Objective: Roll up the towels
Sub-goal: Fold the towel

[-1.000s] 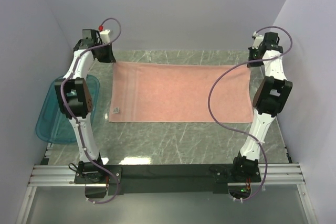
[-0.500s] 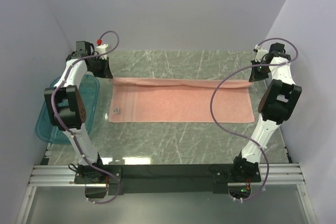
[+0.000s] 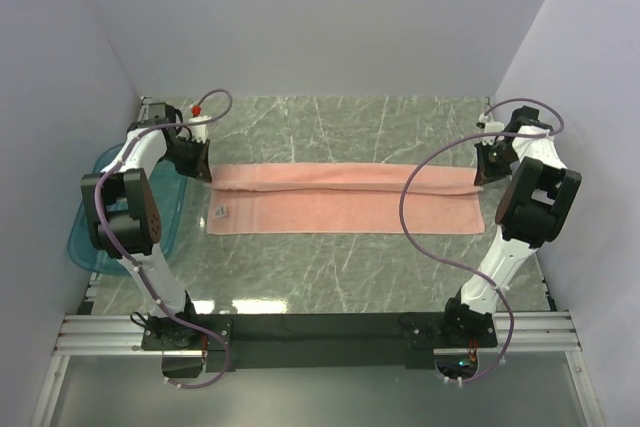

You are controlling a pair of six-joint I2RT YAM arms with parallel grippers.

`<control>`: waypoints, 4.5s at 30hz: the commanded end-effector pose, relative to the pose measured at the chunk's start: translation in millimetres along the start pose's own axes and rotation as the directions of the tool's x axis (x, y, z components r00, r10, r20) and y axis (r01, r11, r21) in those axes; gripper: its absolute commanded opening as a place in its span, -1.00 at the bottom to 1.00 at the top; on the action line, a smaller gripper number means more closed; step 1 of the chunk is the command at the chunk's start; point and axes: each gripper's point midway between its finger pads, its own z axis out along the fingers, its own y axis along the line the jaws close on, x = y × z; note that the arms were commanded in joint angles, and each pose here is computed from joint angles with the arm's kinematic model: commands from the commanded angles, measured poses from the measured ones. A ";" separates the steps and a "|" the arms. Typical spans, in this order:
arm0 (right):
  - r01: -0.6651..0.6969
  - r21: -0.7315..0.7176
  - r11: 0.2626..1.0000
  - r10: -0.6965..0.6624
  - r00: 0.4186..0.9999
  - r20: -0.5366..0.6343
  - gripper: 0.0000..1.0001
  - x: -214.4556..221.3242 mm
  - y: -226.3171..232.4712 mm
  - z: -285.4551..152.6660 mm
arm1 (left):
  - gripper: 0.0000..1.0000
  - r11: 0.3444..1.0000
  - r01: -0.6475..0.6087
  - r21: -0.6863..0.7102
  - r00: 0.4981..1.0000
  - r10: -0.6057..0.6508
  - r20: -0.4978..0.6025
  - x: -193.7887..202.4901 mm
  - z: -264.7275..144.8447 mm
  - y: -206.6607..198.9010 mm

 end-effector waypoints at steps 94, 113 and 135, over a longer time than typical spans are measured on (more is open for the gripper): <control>0.045 0.056 0.997 -0.043 0.998 -0.039 -0.03 32.7 -6.3 -40.5 | -0.03 1.000 -0.010 0.009 0.992 0.011 -0.124 83.8 -36.3 -38.3; 0.003 -0.030 1.000 -0.007 0.990 -0.141 -0.38 53.8 19.2 -23.7 | -0.23 0.999 -0.048 0.005 0.997 0.048 -0.058 45.9 -19.5 -69.4; 0.010 -0.055 0.998 -0.017 0.992 -0.127 -0.58 42.6 21.5 -33.7 | -0.30 0.999 -0.017 -0.039 1.000 0.017 0.015 14.4 -3.7 -76.3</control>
